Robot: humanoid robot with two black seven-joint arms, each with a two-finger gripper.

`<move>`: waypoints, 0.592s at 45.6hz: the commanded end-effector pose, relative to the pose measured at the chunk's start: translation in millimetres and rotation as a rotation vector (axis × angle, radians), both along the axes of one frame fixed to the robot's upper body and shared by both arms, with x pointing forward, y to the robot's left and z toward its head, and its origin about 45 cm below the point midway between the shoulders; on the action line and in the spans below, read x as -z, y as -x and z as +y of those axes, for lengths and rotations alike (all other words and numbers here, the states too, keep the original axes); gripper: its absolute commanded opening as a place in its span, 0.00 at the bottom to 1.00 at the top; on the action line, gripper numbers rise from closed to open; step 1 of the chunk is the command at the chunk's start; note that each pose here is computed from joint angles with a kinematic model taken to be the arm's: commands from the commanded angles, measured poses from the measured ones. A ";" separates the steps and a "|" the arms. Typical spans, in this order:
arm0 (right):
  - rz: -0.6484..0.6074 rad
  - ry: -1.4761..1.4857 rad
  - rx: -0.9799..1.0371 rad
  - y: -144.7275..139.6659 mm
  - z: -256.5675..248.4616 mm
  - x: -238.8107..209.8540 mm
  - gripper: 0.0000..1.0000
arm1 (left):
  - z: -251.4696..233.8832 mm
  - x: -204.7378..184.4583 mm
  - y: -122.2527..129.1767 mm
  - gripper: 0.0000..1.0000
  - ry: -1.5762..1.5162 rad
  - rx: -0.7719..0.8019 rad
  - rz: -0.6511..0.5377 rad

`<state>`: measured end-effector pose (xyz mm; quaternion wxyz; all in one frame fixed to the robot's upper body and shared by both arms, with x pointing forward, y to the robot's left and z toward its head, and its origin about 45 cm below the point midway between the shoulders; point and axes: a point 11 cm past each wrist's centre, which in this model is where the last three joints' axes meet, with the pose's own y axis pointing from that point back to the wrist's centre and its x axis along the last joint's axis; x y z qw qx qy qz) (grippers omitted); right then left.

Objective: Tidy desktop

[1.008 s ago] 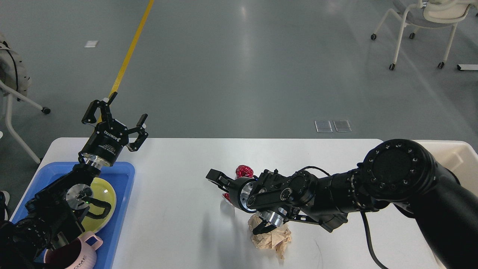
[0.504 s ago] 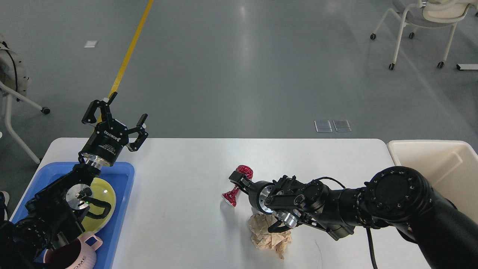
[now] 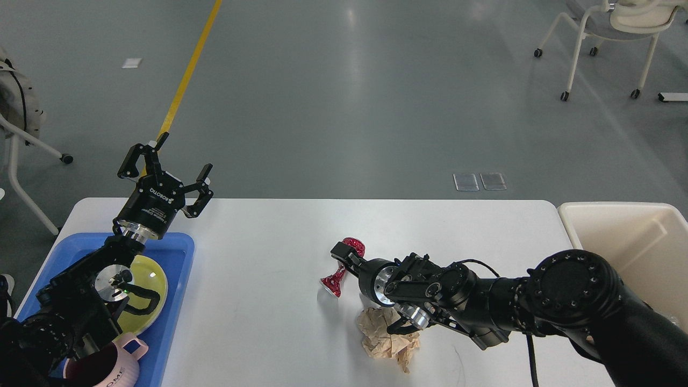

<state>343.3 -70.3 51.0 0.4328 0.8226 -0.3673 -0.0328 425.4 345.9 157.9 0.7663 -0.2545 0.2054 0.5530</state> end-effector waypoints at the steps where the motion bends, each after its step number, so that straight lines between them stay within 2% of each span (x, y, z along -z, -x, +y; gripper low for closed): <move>1: 0.014 -0.012 -0.063 1.4 11.0 -5.8 1.00 | 0.0 0.0 0.0 1.00 0.000 0.000 0.000; 8: 0.056 -0.006 -0.257 -21.0 13.1 -44.1 1.00 | 0.0 0.0 0.0 1.00 0.000 0.000 0.000; 13: 0.076 0.155 -0.377 -51.9 -48.7 -81.7 1.00 | 0.0 0.0 0.0 1.00 0.000 0.000 0.000; 20: 0.133 0.356 -0.524 -78.4 -115.7 -157.2 1.00 | 0.0 0.0 0.0 1.00 0.000 0.000 0.000; 27: 0.162 0.548 -0.628 -82.0 -169.6 -256.0 1.00 | 0.0 0.0 0.0 1.00 0.000 0.000 0.000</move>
